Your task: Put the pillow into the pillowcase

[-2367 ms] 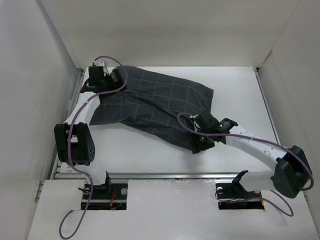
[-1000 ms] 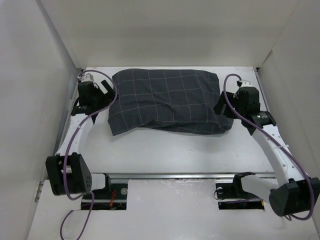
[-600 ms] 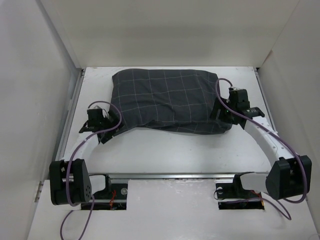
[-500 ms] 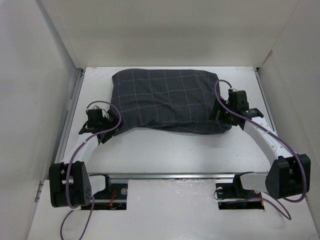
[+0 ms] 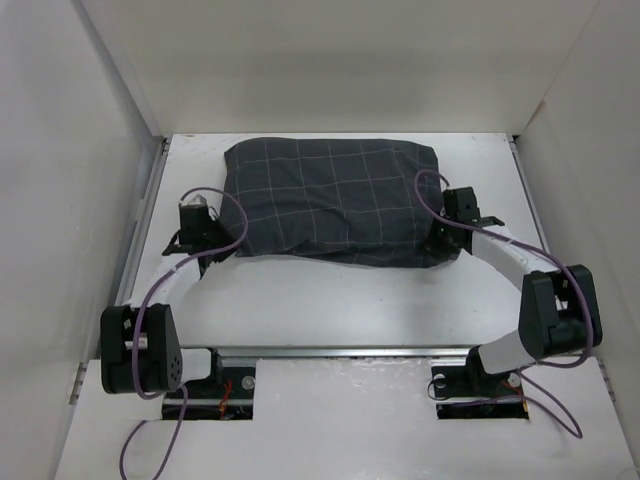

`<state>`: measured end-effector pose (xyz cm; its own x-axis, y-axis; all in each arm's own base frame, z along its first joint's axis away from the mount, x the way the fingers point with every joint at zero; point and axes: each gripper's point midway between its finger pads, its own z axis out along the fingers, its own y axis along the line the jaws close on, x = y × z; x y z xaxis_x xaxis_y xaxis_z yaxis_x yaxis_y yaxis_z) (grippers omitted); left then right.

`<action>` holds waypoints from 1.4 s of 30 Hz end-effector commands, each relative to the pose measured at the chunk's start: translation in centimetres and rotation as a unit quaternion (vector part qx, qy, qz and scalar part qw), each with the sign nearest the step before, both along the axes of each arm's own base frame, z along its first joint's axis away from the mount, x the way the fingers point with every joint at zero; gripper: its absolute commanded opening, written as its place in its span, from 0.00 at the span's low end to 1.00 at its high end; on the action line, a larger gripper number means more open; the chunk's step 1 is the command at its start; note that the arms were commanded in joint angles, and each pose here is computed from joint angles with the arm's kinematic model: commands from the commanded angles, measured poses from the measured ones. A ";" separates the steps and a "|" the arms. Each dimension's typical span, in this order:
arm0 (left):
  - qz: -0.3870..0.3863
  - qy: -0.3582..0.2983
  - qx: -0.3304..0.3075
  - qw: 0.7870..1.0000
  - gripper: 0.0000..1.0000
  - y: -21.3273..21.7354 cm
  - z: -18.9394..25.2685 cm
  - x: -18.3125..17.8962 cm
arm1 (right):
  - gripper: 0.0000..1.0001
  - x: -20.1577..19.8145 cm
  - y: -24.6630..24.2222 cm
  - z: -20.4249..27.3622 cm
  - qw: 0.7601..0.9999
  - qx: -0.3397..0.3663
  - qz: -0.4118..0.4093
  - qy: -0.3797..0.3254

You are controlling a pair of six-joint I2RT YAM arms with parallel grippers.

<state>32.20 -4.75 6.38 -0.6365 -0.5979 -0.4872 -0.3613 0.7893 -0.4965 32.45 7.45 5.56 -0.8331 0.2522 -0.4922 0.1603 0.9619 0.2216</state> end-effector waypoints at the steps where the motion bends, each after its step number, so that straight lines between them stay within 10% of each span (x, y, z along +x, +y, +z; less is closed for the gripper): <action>1: 0.026 -0.140 0.043 0.989 0.00 2.6 11.0 4.5 | 0.00 5.8 0.2 7.4 0.991 0.011 -0.009 -0.132; 8: 0.118 -0.211 0.105 0.965 0.00 7.7 20.8 4.4 | 0.00 6.2 -1.6 18.5 0.965 -0.001 -0.053 -0.257; 18: 0.267 -0.041 0.081 0.959 0.00 13.3 7.6 -0.1 | 0.00 -2.0 -0.9 2.6 0.995 0.039 -0.050 -0.077; 20: 0.277 -0.023 0.076 0.958 0.01 13.6 7.7 -0.8 | 0.34 -3.0 -0.9 2.1 0.997 0.037 -0.038 -0.061; 22: 0.287 -0.030 0.079 0.954 0.66 13.9 9.1 -1.1 | 0.70 -2.7 -1.5 4.1 0.996 0.019 -0.038 -0.081; 26: 0.317 -0.112 0.076 0.939 1.00 14.5 14.9 -1.9 | 1.00 -1.7 -2.2 12.8 0.982 0.013 -0.044 -0.186; 42: 0.178 -0.257 0.096 0.945 1.00 10.9 23.4 -2.1 | 1.00 -0.4 -1.4 25.5 0.934 0.050 -0.024 -0.354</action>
